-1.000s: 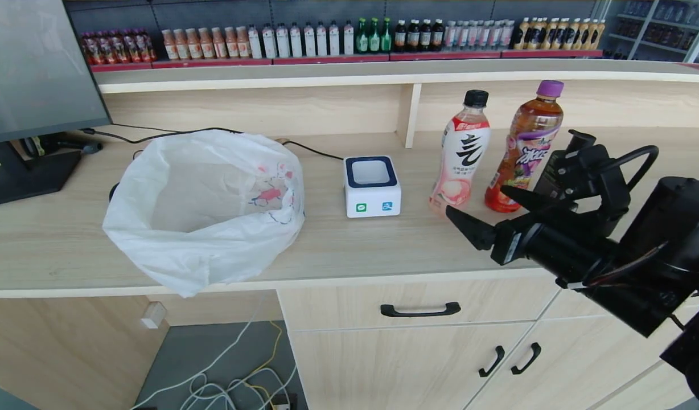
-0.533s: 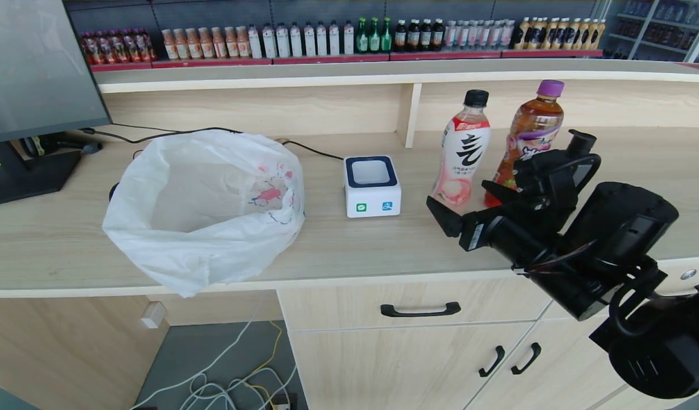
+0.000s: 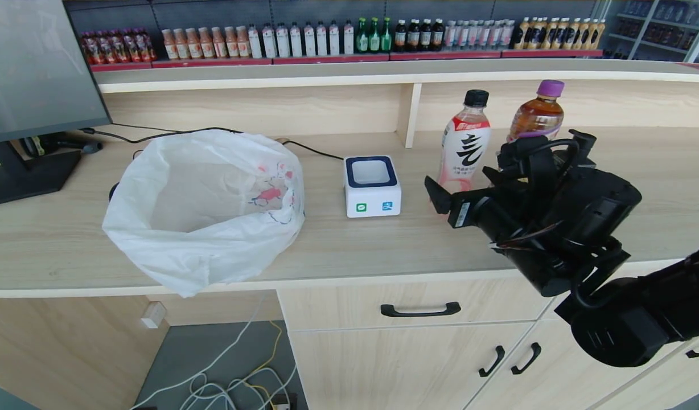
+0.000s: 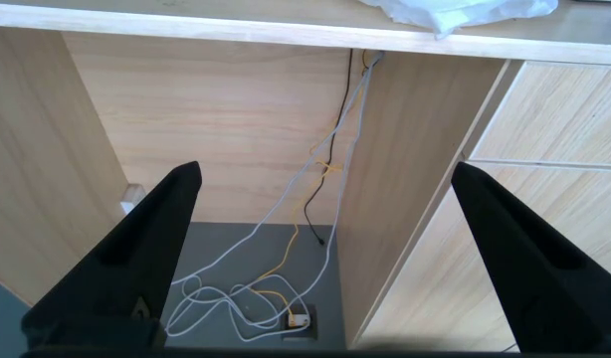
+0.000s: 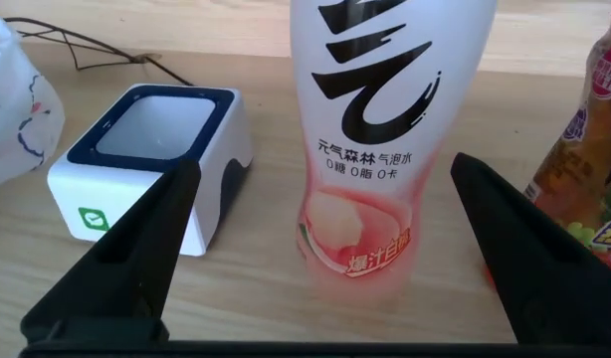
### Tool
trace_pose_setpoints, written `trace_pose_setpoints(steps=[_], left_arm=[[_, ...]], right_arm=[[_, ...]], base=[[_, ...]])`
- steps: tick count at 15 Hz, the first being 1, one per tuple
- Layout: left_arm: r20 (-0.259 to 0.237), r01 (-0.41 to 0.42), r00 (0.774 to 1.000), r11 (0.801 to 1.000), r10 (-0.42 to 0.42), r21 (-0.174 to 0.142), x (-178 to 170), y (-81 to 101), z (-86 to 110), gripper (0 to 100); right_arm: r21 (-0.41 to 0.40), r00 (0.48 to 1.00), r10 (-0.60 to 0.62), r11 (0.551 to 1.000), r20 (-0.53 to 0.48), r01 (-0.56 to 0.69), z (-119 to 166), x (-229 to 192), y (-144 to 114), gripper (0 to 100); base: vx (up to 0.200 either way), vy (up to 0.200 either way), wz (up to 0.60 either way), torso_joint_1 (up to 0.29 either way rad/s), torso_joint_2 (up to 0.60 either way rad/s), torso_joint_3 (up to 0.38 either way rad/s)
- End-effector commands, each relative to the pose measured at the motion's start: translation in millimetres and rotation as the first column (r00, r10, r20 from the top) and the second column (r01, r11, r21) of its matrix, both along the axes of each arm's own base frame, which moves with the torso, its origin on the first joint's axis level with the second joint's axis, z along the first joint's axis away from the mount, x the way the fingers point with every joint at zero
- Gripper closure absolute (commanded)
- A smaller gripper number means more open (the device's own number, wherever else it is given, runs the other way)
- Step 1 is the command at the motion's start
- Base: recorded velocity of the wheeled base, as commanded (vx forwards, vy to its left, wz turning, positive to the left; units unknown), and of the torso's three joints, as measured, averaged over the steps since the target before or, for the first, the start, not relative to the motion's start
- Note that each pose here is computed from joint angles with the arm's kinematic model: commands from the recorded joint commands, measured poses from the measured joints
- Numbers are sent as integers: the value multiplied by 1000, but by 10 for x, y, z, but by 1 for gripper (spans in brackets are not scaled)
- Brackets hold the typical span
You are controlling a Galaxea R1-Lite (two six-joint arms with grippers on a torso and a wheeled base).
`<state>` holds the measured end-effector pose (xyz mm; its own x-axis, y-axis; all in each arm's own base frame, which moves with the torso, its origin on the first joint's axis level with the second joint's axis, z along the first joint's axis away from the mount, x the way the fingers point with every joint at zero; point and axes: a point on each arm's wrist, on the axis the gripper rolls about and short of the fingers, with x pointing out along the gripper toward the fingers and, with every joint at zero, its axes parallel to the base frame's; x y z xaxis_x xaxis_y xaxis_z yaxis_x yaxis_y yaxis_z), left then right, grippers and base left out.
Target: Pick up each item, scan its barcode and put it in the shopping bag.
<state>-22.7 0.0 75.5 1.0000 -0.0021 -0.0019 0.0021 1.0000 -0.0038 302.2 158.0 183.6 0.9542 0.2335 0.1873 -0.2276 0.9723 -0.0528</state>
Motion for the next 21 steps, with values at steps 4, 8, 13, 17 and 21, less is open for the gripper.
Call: trace_pose_setpoints(steps=[4, 8, 13, 17, 21], left_arm=[[0, 1, 1000, 1000, -1, -1, 0, 0, 0, 0], [0, 2, 1000, 1000, -2, -1, 0, 0, 0, 0], [0, -1, 1000, 1000, 1, -1, 0, 0, 0, 0], [0, 1, 1000, 1000, -1, -1, 0, 0, 0, 0], [0, 1, 1000, 1000, -1, -1, 0, 0, 0, 0]], right_arm=[[20, 999, -29, 999, 18, 28, -1, 169, 74, 0], [31, 998, -46, 999, 33, 45, -4, 273, 83, 0], [42, 996, -69, 997, 54, 67, -34, 397, 56, 0], [60, 993, -83, 995, 85, 78, -52, 505, 57, 0], [68, 991, -82, 995, 102, 76, -40, 561, 85, 0]], base=[[0, 0, 0, 0, 0, 0], [0, 0, 0, 0, 0, 0], [0, 0, 0, 0, 0, 0], [0, 0, 0, 0, 0, 0], [0, 0, 0, 0, 0, 0]])
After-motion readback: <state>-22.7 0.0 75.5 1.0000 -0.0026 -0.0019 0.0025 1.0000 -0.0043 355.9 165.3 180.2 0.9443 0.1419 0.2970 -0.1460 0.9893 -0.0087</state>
